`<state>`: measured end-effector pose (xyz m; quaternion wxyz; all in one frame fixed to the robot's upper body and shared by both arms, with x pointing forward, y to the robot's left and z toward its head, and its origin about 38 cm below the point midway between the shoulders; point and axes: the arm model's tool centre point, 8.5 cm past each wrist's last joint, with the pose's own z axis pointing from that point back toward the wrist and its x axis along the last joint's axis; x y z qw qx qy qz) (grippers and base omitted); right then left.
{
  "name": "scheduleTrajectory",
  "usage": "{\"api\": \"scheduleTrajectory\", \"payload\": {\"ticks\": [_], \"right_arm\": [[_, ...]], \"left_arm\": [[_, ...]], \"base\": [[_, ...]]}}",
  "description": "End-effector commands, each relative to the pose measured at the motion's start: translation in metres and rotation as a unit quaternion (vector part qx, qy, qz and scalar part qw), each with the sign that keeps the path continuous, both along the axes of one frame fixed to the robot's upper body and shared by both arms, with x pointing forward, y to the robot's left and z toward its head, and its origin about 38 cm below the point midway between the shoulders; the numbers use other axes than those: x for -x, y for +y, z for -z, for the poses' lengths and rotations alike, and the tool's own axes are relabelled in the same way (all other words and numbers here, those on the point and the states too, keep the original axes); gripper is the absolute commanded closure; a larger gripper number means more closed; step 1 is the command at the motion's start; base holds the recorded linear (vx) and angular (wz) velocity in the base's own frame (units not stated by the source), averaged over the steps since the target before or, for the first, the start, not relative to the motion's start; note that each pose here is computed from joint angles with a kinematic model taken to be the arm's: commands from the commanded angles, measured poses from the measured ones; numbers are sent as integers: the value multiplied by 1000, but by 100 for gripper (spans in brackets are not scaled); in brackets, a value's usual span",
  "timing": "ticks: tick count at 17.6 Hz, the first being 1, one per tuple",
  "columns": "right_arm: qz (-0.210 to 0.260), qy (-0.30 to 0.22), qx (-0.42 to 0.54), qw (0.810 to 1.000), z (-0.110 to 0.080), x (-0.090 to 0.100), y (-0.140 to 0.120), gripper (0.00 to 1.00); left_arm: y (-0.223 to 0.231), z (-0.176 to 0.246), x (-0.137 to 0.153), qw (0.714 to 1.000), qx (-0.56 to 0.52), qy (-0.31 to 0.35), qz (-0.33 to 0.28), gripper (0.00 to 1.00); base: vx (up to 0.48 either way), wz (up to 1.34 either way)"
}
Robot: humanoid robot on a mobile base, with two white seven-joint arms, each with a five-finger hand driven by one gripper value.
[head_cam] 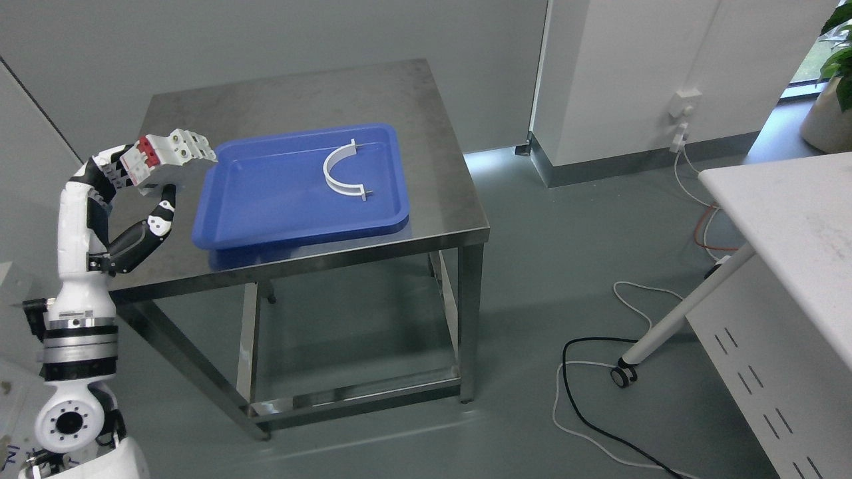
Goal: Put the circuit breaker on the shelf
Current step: 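Hold the breaker in the left hand while turning toward the bin shelf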
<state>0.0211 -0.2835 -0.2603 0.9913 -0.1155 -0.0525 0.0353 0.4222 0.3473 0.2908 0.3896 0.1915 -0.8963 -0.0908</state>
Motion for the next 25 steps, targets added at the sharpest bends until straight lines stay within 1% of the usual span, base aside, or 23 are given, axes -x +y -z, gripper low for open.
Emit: {"api": "scheduleTrajectory", "payload": {"ticks": [1,13,21,25], "right_arm": [[-9,16,8,1000,-1,3,-10,0],[-9,17,9,1000,-1,3,-10,0],[-9,17,9,1000,-1,3,-10,0],[-9,17,9,1000,-1,3,-10,0]], "left_arm": [[9,-2,6,1000,11,-8,-7,88],[8,-4,6,1000,14,-12,-3,88],[7,-11,5,999,22,-24,5,88],[2,-24,1,999,21,-38,12,88]], "base": [[-260,49],[-270,123],[-390,82],[-401,179]]}}
